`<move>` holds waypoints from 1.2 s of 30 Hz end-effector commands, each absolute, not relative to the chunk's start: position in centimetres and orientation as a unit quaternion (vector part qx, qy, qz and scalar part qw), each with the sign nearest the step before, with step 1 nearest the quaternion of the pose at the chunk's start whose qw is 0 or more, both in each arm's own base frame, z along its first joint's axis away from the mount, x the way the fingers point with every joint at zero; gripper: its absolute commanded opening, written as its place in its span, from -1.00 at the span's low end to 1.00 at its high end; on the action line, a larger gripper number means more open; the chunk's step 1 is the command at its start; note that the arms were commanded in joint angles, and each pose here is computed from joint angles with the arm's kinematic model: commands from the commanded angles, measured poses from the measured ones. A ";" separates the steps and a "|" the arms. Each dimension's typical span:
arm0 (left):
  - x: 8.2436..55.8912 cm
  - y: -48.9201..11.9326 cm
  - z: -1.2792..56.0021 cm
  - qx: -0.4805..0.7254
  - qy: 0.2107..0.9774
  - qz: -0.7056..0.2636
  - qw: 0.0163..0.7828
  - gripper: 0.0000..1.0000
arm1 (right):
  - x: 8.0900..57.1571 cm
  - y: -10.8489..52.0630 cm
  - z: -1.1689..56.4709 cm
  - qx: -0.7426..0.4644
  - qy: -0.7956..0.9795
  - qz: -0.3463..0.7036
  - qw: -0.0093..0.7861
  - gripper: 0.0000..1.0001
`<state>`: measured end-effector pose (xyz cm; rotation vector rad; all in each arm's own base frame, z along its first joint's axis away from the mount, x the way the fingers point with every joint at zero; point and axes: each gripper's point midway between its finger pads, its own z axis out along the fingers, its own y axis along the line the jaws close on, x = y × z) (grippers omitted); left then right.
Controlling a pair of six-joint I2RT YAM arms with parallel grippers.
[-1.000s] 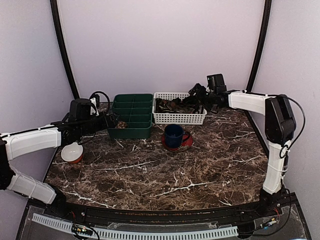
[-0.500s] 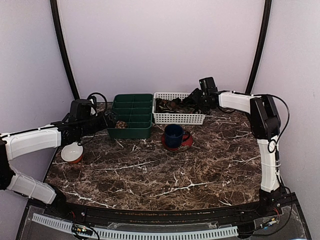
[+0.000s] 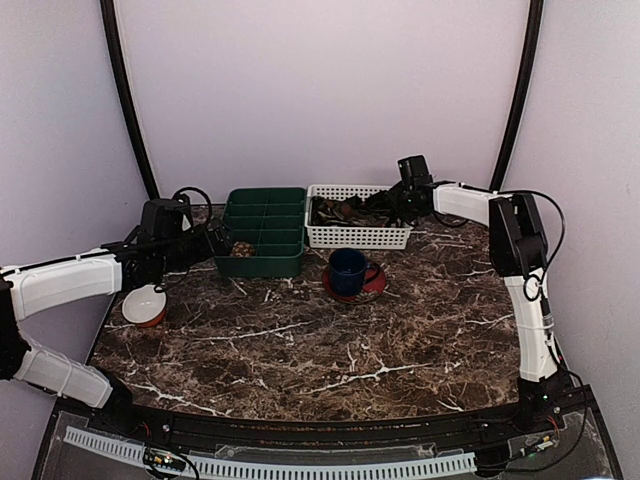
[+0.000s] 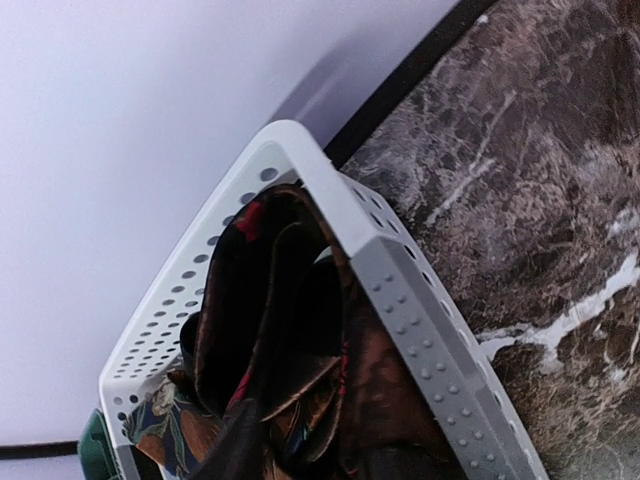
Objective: Roll the ties
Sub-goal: Pick up the tie from the bin.
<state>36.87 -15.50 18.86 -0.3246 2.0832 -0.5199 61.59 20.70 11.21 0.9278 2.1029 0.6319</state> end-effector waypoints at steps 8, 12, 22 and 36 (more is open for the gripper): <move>37.5 -15.2 21.3 -0.146 0.836 -0.222 0.480 0.98 | 62.1 21.4 19.8 0.310 0.792 0.310 0.424 -1.00; 37.2 -15.3 21.5 -0.140 0.836 -0.225 0.481 0.98 | 61.4 21.2 26.1 0.263 0.775 0.324 0.474 -1.00; 36.5 -15.6 22.6 -0.077 0.833 -0.218 0.502 0.98 | 58.4 16.3 42.7 0.191 0.700 0.334 0.602 -1.00; 35.6 -16.8 24.1 -0.033 0.820 -0.253 0.513 0.98 | 46.6 11.2 63.7 0.108 0.554 0.357 0.744 -1.00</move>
